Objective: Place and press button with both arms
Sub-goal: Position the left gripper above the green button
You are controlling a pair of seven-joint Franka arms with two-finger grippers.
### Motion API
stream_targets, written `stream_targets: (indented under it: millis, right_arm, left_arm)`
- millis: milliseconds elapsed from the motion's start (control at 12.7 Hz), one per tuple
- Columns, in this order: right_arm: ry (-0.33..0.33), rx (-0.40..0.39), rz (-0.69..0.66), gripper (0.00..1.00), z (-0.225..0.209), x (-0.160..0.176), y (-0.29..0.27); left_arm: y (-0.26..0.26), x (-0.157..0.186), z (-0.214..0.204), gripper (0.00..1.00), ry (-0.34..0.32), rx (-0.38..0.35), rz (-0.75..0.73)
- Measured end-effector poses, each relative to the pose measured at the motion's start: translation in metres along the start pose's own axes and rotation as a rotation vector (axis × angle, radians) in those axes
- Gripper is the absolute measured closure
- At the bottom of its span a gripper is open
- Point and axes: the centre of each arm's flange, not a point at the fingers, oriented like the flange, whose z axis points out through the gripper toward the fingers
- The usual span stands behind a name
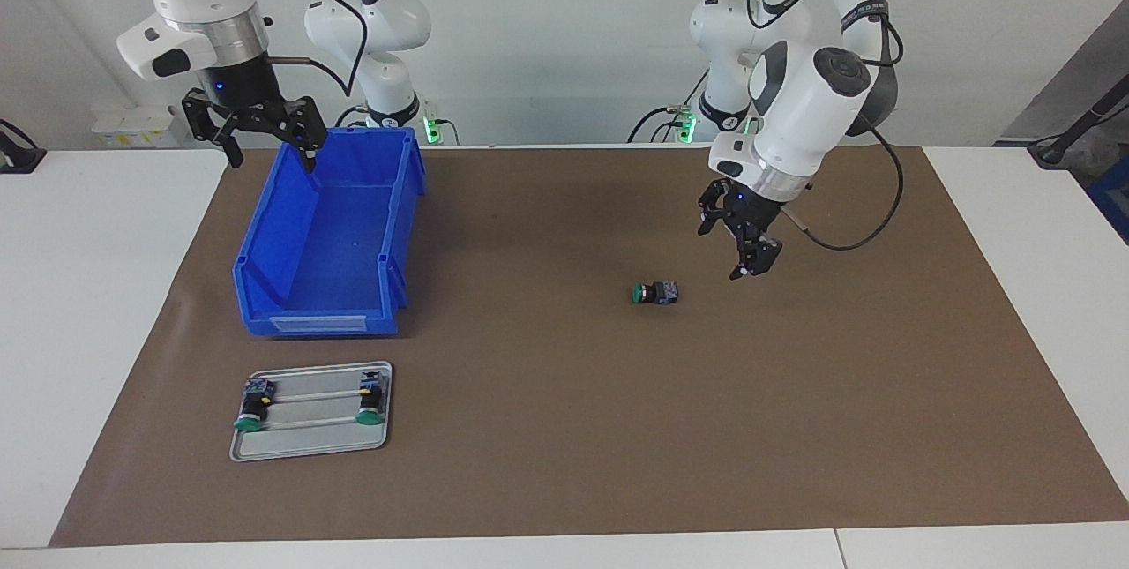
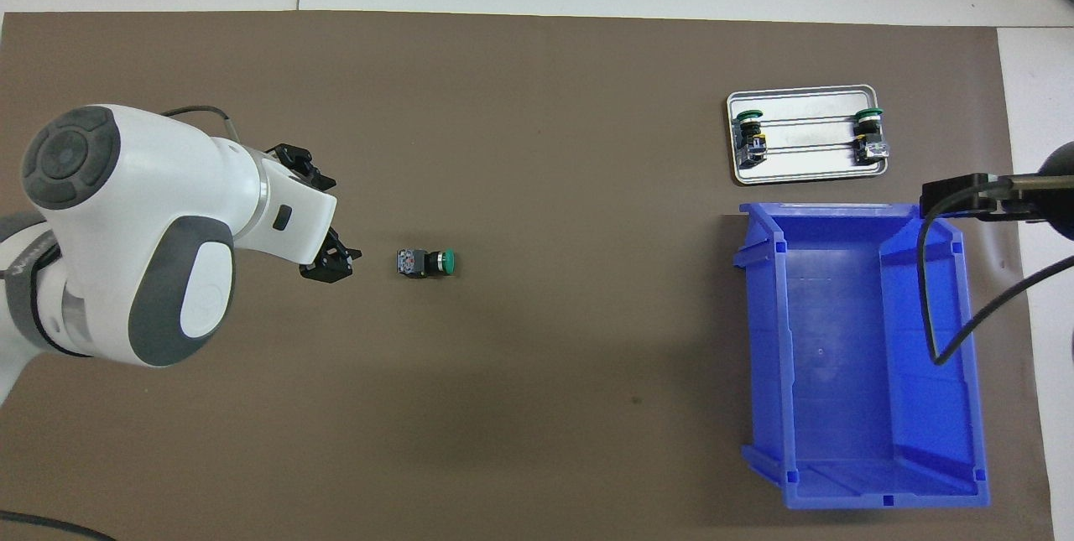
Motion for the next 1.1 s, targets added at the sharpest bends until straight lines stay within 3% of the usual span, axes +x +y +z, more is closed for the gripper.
stream_targets:
  millis: [315,551,1103]
  right_arm:
    - [-0.006,0.003,-0.015,0.00,0.005,0.002,-0.006]
    - [-0.014,0.003,-0.015,0.00,0.008,0.001,-0.006]
    - [-0.021,0.003,-0.018,0.00,0.012,0.001,-0.008]
  left_arm:
    - [0.004,-0.009,0.023,0.00,-0.007,-0.003,0.125]
    - [0.019,0.009,0.049,0.03,-0.001,0.011,0.172]
    - [0.021,0.026,0.114,0.03,-0.004,-0.004,0.169]
